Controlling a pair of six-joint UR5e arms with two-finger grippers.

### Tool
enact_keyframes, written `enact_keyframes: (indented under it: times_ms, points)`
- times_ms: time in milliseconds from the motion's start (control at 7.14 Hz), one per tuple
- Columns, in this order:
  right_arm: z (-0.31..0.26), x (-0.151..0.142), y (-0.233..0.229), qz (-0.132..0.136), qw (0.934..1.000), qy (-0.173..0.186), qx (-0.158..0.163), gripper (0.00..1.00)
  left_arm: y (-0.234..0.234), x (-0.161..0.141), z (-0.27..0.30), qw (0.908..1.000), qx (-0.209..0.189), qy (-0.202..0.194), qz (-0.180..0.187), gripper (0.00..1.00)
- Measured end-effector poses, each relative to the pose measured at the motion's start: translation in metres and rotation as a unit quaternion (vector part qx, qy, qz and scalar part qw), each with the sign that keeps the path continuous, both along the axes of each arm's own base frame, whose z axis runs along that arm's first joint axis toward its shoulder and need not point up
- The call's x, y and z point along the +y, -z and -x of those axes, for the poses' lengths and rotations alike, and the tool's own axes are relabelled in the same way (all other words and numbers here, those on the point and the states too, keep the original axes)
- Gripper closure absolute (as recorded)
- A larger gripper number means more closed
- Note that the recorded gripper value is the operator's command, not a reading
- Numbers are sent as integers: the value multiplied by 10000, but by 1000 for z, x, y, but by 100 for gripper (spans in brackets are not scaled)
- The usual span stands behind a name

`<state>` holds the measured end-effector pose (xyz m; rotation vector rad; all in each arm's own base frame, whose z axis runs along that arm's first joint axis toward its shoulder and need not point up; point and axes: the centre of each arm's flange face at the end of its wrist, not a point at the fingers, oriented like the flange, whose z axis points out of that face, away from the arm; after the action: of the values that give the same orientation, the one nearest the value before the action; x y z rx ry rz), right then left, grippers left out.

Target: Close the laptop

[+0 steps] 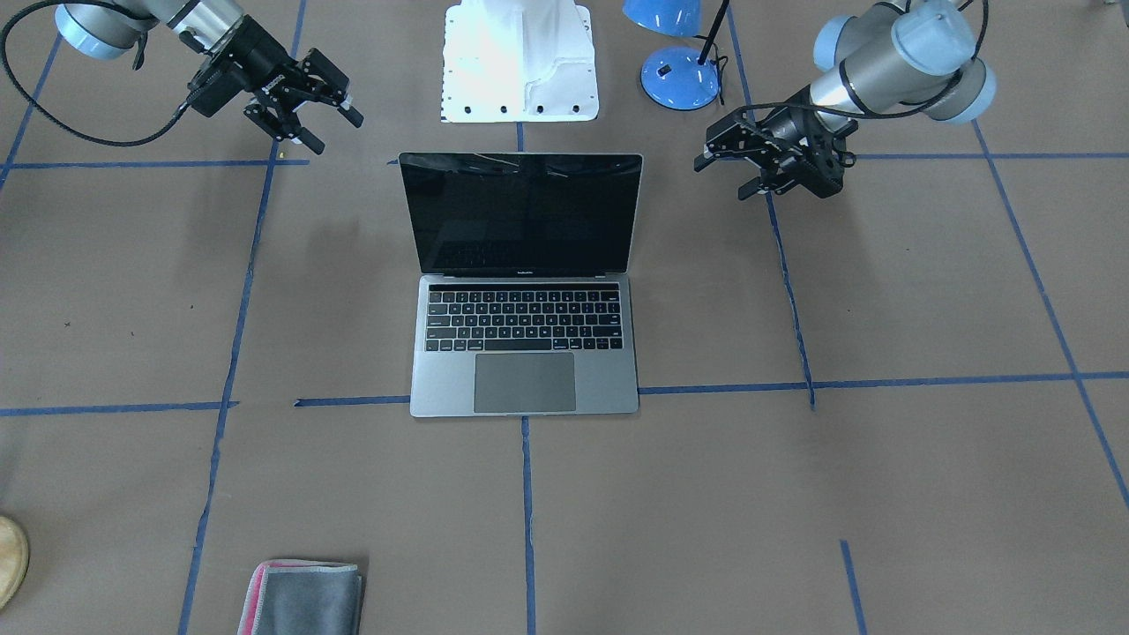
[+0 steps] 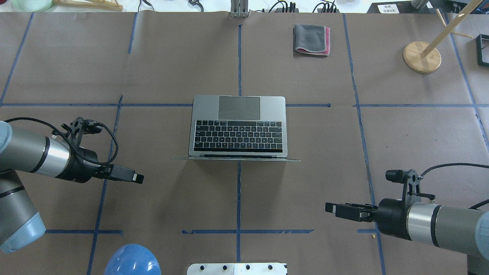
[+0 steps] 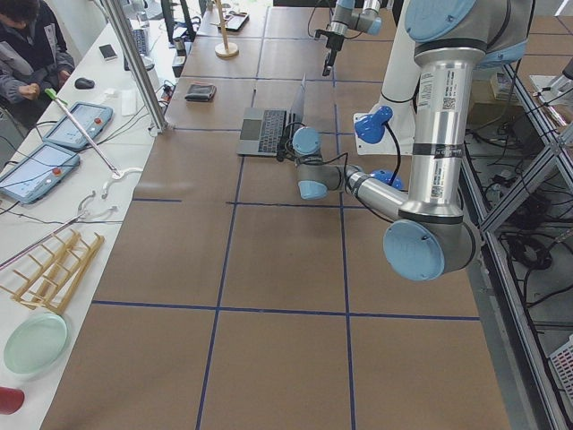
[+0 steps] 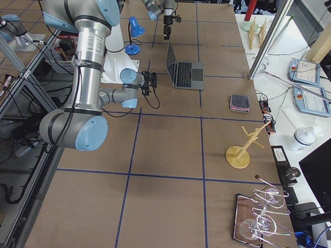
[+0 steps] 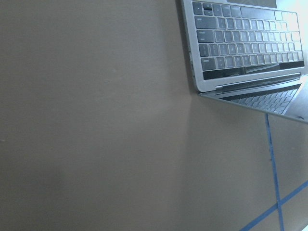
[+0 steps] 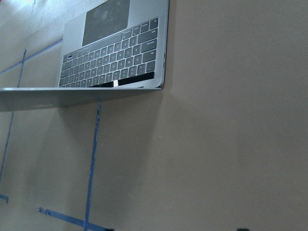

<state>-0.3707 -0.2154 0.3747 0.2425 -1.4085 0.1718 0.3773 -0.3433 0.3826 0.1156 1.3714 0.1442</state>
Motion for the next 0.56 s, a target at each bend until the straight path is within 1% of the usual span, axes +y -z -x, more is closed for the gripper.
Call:
enact_keyframes:
  times_ms: [140,280,420,560]
  points:
    - [20,5,27,130,9998,-141,-50,81,16,12,-24,9998,92,190,65,96]
    - [39,11,48,156,9994,-317,-70,90,28,22,-41,9993,174,341,54,99]
    - [54,15,66,156,9985,-510,-101,96,39,28,-51,9987,258,444,21,100]
    - [65,16,81,180,9975,-677,-131,98,50,28,-58,9977,355,577,41,100]
